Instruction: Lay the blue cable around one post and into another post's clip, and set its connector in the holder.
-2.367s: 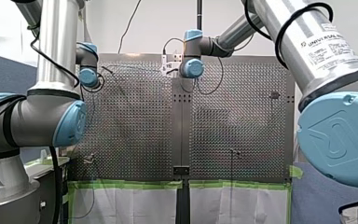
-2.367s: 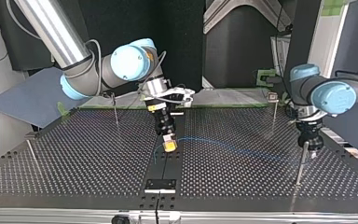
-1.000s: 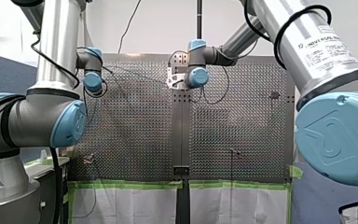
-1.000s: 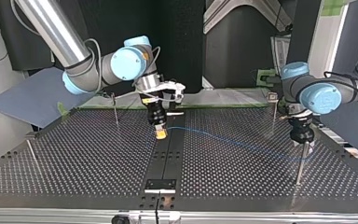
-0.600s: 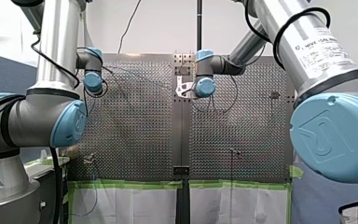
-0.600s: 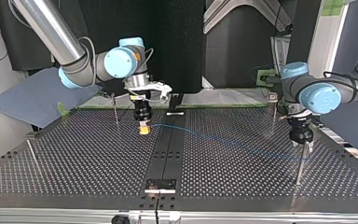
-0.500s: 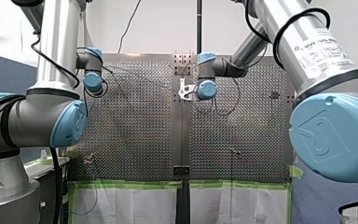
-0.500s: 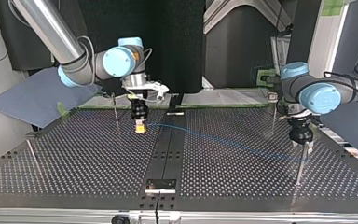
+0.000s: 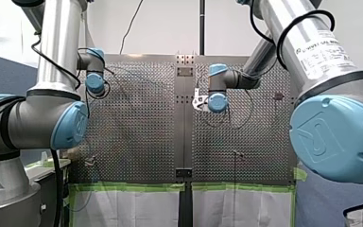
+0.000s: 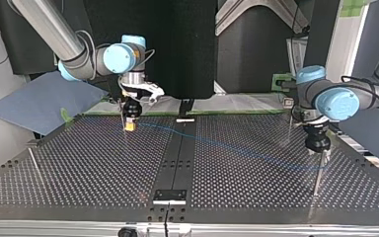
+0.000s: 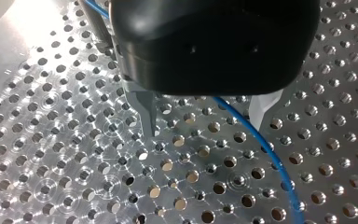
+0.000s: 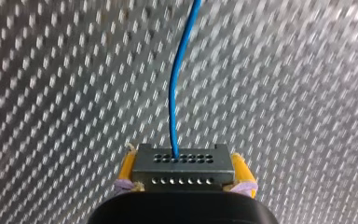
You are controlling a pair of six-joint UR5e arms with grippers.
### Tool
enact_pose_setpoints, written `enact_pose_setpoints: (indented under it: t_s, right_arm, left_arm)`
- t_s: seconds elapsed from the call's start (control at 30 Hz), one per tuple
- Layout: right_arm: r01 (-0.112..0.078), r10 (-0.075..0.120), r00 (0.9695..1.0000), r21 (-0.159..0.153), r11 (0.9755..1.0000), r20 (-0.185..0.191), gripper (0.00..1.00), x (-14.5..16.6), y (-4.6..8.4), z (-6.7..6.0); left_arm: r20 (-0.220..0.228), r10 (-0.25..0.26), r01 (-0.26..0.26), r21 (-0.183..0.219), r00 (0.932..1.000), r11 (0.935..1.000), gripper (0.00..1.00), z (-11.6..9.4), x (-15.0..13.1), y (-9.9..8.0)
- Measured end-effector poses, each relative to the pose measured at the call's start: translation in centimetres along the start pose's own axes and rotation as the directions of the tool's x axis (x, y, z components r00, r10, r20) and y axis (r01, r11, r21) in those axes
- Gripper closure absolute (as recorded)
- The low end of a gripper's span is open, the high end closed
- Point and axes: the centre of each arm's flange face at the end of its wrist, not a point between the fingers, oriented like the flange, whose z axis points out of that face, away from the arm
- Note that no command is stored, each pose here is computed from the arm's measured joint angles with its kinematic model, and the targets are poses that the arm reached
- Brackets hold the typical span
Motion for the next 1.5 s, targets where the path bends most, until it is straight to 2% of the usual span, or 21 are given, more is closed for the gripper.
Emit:
enact_pose_setpoints:
  t_s: [0.07,0.17,0.27,0.37,0.43,0.47,0.53,0.57,0.6,0.67,0.7,0.87,0.97,1.1,1.2,1.3,1.5]
  right_arm:
    - [-0.003,0.003,1.0,-0.026,0.9997,-0.002,1.0,-0.5,0.8,-0.1]
    - [-0.006,0.006,1.0,-0.069,0.9976,-0.006,1.0,-1.4,2.2,-0.3]
    - [-0.009,0.008,0.9999,-0.109,0.994,-0.011,1.0,-2.1,3.5,-0.5]
    - [-0.016,0.014,0.9998,-0.145,0.9892,-0.016,1.0,-2.7,4.7,-0.7]
    - [-0.023,0.02,0.9996,-0.172,0.9849,-0.019,1.0,-3.1,5.7,-0.8]
    - [-0.026,0.022,0.9995,-0.184,0.9825,-0.021,1.0,-3.3,6.1,-0.8]
    - [-0.03,0.025,0.9994,-0.216,0.9758,-0.026,1.0,-3.7,7.4,-0.9]
    - [-0.03,0.025,0.9993,-0.231,0.9724,-0.028,1.0,-3.9,7.9,-0.9]
    - [-0.03,0.023,0.9993,-0.252,0.9672,-0.03,1.0,-4.1,8.7,-0.9]
    - [-0.028,0.02,0.9993,-0.276,0.9608,-0.032,1.0,-4.5,9.9,-1.0]
    - [-0.027,0.019,0.9993,-0.285,0.958,-0.033,1.0,-4.8,10.6,-1.1]
    - [-0.029,0.018,0.9992,-0.313,0.9492,-0.036,1.0,-5.7,13.0,-1.3]
    - [-0.03,0.018,0.9991,-0.337,0.9409,-0.039,1.0,-6.3,14.5,-1.5]
    - [-0.024,0.01,0.9992,-0.374,0.9272,-0.039,1.0,-7.2,16.2,-2.2]
    - [-0.016,0.002,0.9993,-0.389,0.9209,-0.037,1.0,-8.0,16.8,-3.0]
    - [-0.01,-0.003,0.9994,-0.395,0.9188,-0.034,1.0,-8.7,17.2,-3.7]
    - [0.022,-0.025,0.9997,-0.387,0.922,-0.002,1.0,-11.0,17.7,-5.0]
  left_arm:
    - [-0.003,0.0,0.0,0.0,1.0,1.0,0.0,0.1,0.2,0.0]
    - [-0.016,0.002,-0.002,-0.003,0.9999,1.0,0.0,0.3,0.9,0.2]
    - [-0.035,0.007,-0.007,-0.005,0.9994,1.0,0.0,0.5,1.9,0.4]
    - [-0.044,0.011,-0.011,-0.006,0.999,0.9999,0.0,0.6,2.4,0.5]
    - [-0.047,0.011,-0.011,-0.006,0.9988,0.9999,0.0,0.6,2.6,0.5]
    - [-0.048,0.011,-0.011,-0.007,0.9988,0.9999,0.0,0.6,2.7,0.5]
    - [-0.049,0.011,-0.011,-0.008,0.9988,0.9999,0.0,0.6,2.7,0.5]
    - [-0.048,0.01,-0.011,-0.008,0.9988,0.9999,0.0,0.6,2.7,0.5]
    - [-0.048,0.01,-0.011,-0.008,0.9988,0.9999,0.0,0.6,2.7,0.5]
    - [-0.048,0.01,-0.01,-0.008,0.9988,0.9999,0.0,0.6,2.7,0.5]
    - [-0.048,0.01,-0.01,-0.008,0.9988,0.9999,0.0,0.6,2.7,0.5]
    - [-0.048,0.01,-0.01,-0.01,0.9988,0.9999,0.0,0.6,2.7,0.5]
    - [-0.047,0.01,-0.01,-0.011,0.9988,0.9999,0.0,0.6,2.7,0.5]
    - [-0.047,0.01,-0.01,-0.011,0.9988,0.9999,0.0,0.6,2.7,0.5]
    - [-0.046,0.01,-0.011,-0.011,0.9989,0.9999,0.0,0.6,2.7,0.5]
    - [-0.047,0.01,-0.011,-0.012,0.9988,0.9999,0.0,0.6,2.7,0.5]
    - [-0.049,0.012,-0.013,-0.011,0.9987,0.9999,0.0,0.6,2.7,0.5]
